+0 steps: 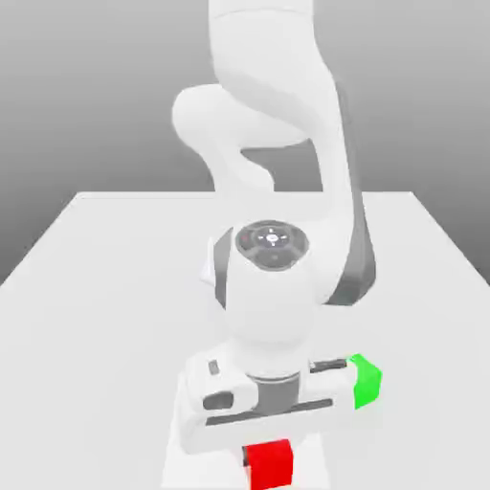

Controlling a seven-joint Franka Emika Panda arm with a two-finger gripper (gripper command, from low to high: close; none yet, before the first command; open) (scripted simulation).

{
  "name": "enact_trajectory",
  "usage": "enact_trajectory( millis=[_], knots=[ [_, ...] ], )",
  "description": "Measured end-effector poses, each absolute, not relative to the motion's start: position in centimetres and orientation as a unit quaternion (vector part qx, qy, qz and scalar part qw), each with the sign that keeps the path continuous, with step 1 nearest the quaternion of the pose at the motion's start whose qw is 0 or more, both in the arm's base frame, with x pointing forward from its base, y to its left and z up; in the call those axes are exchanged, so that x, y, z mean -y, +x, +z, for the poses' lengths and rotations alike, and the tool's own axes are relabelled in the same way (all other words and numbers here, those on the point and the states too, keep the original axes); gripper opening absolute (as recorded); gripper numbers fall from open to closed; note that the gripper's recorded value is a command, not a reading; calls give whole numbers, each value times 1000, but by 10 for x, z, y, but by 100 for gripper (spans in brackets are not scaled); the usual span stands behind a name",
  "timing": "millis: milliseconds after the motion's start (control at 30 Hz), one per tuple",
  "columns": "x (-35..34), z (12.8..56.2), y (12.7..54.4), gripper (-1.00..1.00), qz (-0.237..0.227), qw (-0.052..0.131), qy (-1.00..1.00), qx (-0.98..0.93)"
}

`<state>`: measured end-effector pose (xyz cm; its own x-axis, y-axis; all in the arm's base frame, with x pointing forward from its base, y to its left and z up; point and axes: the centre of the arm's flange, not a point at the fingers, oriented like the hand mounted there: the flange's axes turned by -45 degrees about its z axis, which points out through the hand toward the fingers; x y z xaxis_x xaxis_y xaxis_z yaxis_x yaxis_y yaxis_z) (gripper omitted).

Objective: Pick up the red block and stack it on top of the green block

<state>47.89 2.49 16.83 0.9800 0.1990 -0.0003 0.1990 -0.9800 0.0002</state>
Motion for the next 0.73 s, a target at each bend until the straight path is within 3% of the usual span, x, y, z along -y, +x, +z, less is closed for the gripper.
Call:
enact_trajectory(
  millis=[133,400,633,667,733],
  knots=[
    [-41,211,468,-100,0,-2,991,-133],
    [-157,244,353,-100,0,-2,907,-422],
    [-164,191,334,-100,0,0,887,-461],
    [-164,184,333,100,0,0,887,-461],
    [-164,184,333,100,0,0,887,-461]
  ],
)
